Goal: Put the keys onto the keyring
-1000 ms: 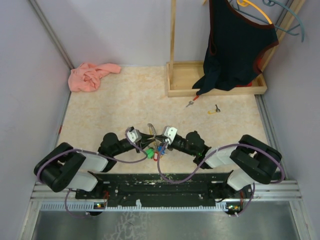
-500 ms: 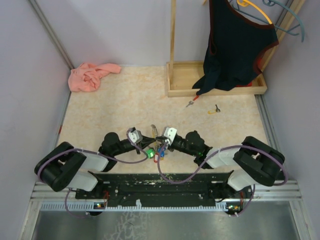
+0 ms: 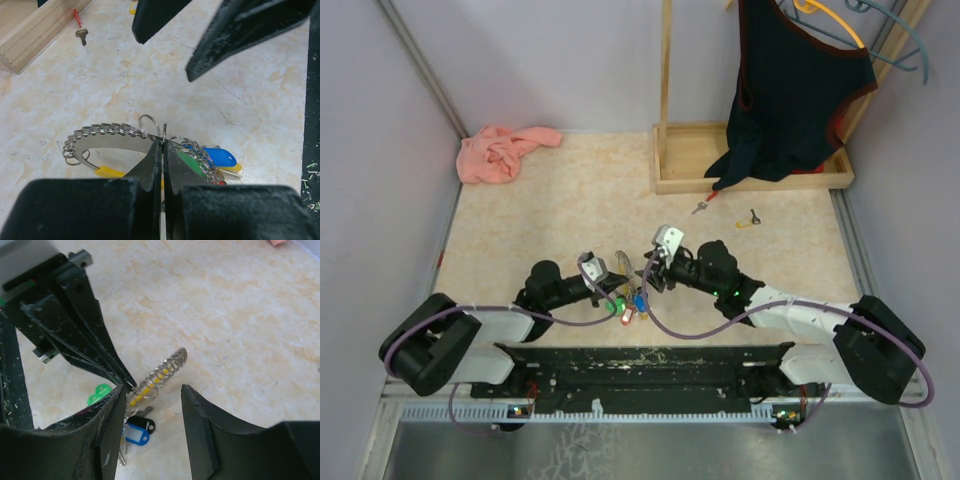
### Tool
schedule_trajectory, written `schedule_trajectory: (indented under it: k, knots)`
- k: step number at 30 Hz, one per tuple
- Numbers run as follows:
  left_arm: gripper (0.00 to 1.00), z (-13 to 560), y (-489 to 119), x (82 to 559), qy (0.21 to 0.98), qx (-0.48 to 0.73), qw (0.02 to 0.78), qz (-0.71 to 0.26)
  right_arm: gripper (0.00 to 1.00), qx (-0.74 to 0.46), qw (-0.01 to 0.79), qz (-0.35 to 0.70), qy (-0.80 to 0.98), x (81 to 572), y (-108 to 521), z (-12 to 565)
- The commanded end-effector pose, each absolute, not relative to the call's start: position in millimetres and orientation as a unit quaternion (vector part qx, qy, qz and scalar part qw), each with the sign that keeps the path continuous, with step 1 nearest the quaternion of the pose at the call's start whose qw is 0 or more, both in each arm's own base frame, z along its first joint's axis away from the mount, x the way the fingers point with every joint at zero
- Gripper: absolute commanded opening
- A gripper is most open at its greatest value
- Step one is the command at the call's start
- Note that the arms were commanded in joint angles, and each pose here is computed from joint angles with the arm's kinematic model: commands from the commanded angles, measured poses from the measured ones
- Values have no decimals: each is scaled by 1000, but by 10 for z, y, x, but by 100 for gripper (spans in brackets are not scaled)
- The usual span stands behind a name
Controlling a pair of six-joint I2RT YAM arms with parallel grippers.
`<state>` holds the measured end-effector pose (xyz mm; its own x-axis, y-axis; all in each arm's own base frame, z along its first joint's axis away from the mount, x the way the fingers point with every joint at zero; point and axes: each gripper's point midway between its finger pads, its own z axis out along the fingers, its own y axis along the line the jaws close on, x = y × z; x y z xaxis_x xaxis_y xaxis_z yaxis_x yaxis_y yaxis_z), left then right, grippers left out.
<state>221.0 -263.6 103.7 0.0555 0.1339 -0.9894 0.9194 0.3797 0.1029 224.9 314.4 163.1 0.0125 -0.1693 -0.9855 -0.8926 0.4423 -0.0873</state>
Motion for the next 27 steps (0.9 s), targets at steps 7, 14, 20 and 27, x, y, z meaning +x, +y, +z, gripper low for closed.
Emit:
schedule_trajectory:
  k: [7, 14, 20, 27]
  knots:
    - [0, 1172, -2677, 2160, 563, 467, 588, -345, 48, -465, 508, 343, 639, 2353, 3125, 1475]
    - [0, 1169, -2673, 2130, 550, 481, 592, -340, 45, -462, 486, 351, 654, 2488, 3224, 1431]
    - [0, 1173, -2649, 2168, 553, 480, 598, -328, 47, -368, 484, 278, 744, 2804, 2927, 1396]
    - [0, 1175, -2641, 2168, 550, 480, 602, -324, 50, -223, 451, 176, 846, 3289, 2241, 1214]
